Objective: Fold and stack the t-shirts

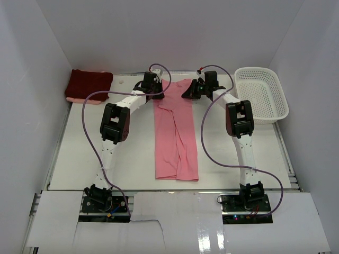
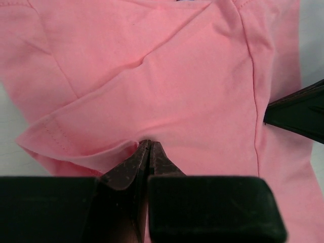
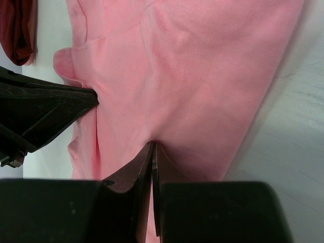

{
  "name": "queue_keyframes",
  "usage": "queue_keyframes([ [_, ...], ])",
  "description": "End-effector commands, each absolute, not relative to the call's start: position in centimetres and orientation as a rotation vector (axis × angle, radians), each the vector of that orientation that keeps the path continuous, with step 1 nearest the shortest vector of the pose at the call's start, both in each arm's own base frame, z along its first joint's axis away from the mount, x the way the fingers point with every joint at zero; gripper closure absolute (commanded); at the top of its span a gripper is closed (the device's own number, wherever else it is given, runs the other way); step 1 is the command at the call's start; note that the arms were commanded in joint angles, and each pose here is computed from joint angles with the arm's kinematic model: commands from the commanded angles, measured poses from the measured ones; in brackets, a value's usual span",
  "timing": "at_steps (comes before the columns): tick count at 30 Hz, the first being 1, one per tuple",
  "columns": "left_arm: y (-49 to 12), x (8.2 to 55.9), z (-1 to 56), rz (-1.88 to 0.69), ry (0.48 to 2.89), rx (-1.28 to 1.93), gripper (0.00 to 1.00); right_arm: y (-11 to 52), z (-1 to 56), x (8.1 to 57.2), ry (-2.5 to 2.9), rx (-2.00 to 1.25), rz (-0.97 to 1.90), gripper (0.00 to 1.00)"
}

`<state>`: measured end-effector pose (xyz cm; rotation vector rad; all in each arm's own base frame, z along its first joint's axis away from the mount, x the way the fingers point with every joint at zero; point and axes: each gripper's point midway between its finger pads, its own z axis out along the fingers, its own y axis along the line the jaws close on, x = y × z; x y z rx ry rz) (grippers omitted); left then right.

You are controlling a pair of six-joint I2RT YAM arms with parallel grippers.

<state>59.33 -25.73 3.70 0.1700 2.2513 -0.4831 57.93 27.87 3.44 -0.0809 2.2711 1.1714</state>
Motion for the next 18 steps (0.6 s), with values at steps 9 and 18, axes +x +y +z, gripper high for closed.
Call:
queue_keyframes([
  [9, -23.9, 59.7, 9.1, -0.349, 2.156, 0.149, 0.86, 27.3, 2.4, 58.4, 2.266, -0.080, 1.146, 0.92],
  [18, -22.5, 59.6, 11.3, -0.271, 2.122, 0.148, 0.86, 27.3, 3.0, 58.7, 2.253, -0.079, 1.140, 0.92],
])
